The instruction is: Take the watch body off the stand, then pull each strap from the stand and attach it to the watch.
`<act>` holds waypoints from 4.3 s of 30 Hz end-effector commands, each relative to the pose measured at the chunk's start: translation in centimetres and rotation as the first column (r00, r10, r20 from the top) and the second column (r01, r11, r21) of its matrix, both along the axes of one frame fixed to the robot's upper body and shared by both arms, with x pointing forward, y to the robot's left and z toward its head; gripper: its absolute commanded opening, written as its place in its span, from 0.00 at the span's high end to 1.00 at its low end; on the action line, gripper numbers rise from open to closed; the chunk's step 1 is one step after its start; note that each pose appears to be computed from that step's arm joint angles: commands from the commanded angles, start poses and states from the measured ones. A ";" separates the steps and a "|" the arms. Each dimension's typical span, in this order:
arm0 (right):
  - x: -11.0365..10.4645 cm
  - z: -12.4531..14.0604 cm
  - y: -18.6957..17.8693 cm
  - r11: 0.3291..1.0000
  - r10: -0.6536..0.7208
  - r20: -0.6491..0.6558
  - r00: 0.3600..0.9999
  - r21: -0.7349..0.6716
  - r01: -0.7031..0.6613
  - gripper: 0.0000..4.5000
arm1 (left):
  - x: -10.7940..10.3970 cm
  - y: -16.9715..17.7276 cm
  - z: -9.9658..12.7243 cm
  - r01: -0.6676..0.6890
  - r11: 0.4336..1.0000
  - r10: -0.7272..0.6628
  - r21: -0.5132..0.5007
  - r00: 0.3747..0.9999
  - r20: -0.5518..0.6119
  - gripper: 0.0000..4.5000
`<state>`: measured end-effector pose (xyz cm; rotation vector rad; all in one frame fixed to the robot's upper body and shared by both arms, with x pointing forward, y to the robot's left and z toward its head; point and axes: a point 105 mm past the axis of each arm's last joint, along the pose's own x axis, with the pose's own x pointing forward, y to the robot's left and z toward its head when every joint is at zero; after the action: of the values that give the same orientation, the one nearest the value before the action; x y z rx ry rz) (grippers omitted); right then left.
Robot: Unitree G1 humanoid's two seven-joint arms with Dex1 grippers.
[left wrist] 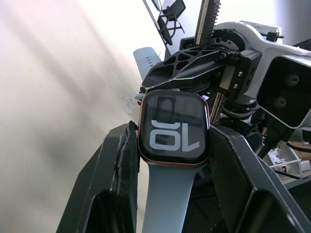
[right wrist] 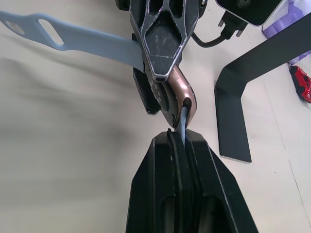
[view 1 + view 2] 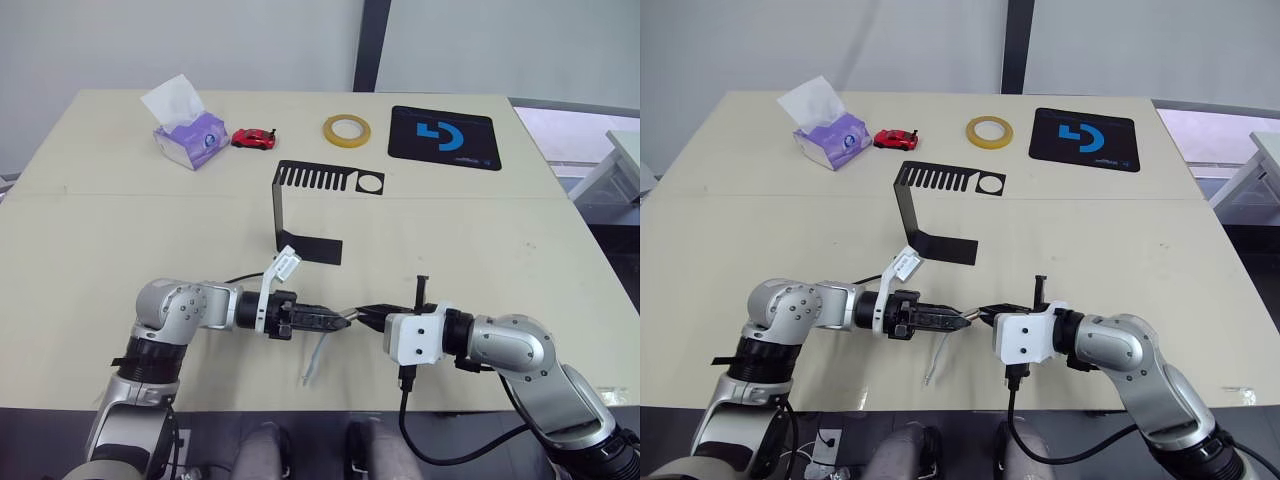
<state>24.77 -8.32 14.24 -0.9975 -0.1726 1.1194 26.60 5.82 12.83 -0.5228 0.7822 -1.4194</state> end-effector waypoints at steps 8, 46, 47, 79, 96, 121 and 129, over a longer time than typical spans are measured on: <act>-2.4 2.0 1.9 0.989 0.135 0.052 0.989 0.060 -0.138 1.00 | 0.2 -0.3 -0.1 -0.014 1.000 0.013 0.007 1.000 0.020 0.62; -3.0 2.0 1.7 0.986 0.151 0.036 0.988 0.070 -0.153 1.00 | 0.5 0.0 -0.9 -0.044 0.999 0.043 0.027 0.999 0.017 0.62; -3.0 2.0 1.7 0.986 0.151 0.035 0.988 0.071 -0.153 1.00 | 0.5 0.0 -0.9 -0.045 0.999 0.044 0.027 0.999 0.017 0.62; -2.6 1.6 1.9 0.987 0.153 0.021 0.988 0.051 -0.154 1.00 | -0.6 -1.4 1.1 0.044 0.998 -0.043 -0.038 0.998 0.039 0.62; -2.0 1.2 2.3 0.990 0.138 0.009 0.990 0.031 -0.138 1.00 | -0.9 -1.7 1.4 0.065 0.997 -0.063 -0.044 0.997 0.041 0.62; -0.9 0.9 2.2 0.995 0.100 -0.005 0.995 0.018 -0.100 1.00 | -1.2 -2.1 1.4 0.072 0.996 -0.070 -0.052 0.997 0.034 0.62; -0.8 0.9 2.3 0.995 0.099 -0.006 0.995 0.017 -0.099 1.00 | -1.2 -2.1 1.5 0.074 0.996 -0.072 -0.052 0.997 0.035 0.62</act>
<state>25.16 -7.71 14.18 -0.9986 -0.1357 1.1560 26.88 5.88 12.38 -0.5258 0.7987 -1.3580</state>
